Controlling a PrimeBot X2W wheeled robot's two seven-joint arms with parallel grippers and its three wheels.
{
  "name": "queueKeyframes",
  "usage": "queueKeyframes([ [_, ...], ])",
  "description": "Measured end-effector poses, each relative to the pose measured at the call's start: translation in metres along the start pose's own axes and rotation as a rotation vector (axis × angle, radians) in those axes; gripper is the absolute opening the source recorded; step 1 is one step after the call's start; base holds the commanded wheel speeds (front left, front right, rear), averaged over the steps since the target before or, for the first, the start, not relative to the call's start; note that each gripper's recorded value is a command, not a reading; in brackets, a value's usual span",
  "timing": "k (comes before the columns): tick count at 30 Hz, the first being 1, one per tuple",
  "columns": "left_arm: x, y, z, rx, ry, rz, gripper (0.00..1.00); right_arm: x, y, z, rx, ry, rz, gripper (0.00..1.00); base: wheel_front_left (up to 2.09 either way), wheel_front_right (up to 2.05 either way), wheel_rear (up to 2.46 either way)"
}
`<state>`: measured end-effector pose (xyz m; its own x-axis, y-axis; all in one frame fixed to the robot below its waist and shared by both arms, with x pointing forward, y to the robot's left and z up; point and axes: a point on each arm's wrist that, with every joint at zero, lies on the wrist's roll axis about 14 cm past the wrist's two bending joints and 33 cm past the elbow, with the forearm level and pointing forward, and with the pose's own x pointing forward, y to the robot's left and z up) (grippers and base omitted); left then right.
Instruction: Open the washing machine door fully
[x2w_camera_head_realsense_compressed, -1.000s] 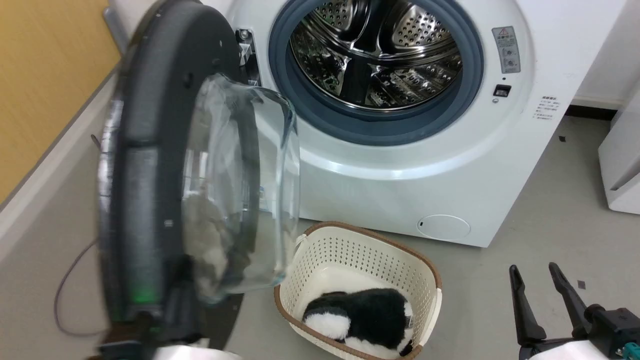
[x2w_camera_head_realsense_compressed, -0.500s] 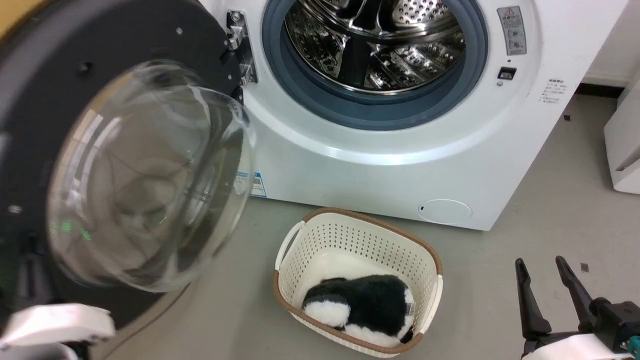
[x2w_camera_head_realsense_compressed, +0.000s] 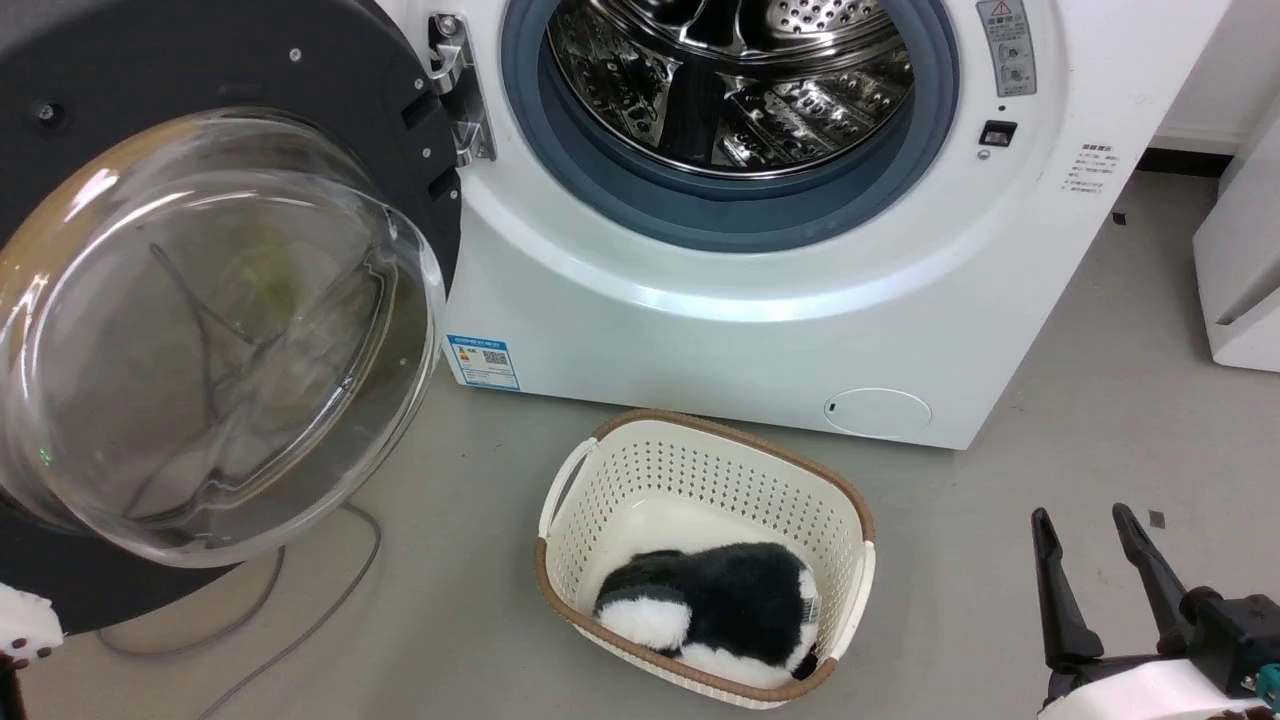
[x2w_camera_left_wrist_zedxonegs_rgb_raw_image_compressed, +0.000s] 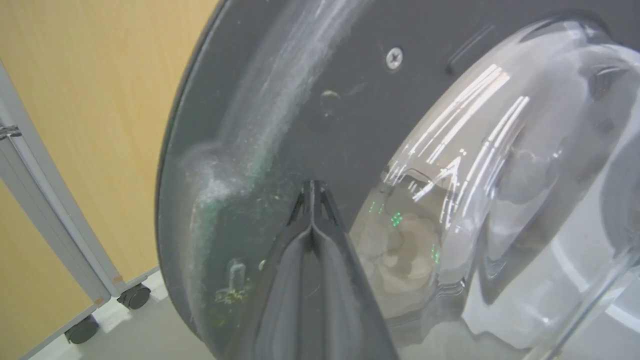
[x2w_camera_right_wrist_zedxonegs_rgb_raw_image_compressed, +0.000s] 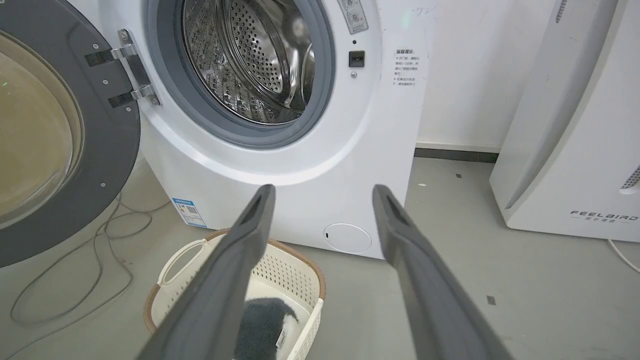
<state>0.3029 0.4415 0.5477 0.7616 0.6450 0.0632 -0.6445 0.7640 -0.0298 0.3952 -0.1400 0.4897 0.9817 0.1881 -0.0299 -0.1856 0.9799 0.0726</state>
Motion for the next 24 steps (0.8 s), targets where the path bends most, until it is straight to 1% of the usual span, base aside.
queueKeyframes([
  [5, 0.003, 0.006, -0.006, -0.003, 0.006, 0.004, 0.0, -0.002, -0.001, 0.003, -0.002, -0.009, -0.004, 1.0, 0.0, 0.0, 0.0],
  [10, -0.004, 0.0, -0.006, -0.008, -0.007, -0.018, 0.0, -0.006, -0.002, 0.009, -0.005, -0.025, -0.009, 1.0, 0.0, 0.0, 0.0],
  [15, -0.036, -0.014, -0.017, -0.027, 0.011, -0.058, 0.0, -0.012, -0.001, 0.015, -0.004, -0.043, -0.01, 1.0, 0.0, 0.0, 0.0],
  [22, -0.09, -0.055, -0.032, -0.013, 0.045, -0.18, 0.01, -0.016, 0.003, 0.018, -0.004, -0.05, 0.002, 1.0, 0.0, 0.0, 0.0],
  [23, -0.095, -0.061, -0.032, -0.014, 0.04, -0.191, 0.18, -0.017, 0.004, 0.018, -0.004, -0.049, 0.004, 1.0, 0.0, 0.0, 0.0],
  [24, -0.1, -0.065, -0.032, -0.017, 0.04, -0.205, 0.42, -0.017, 0.004, 0.018, -0.005, -0.049, 0.005, 1.0, 0.0, 0.0, 0.0],
])
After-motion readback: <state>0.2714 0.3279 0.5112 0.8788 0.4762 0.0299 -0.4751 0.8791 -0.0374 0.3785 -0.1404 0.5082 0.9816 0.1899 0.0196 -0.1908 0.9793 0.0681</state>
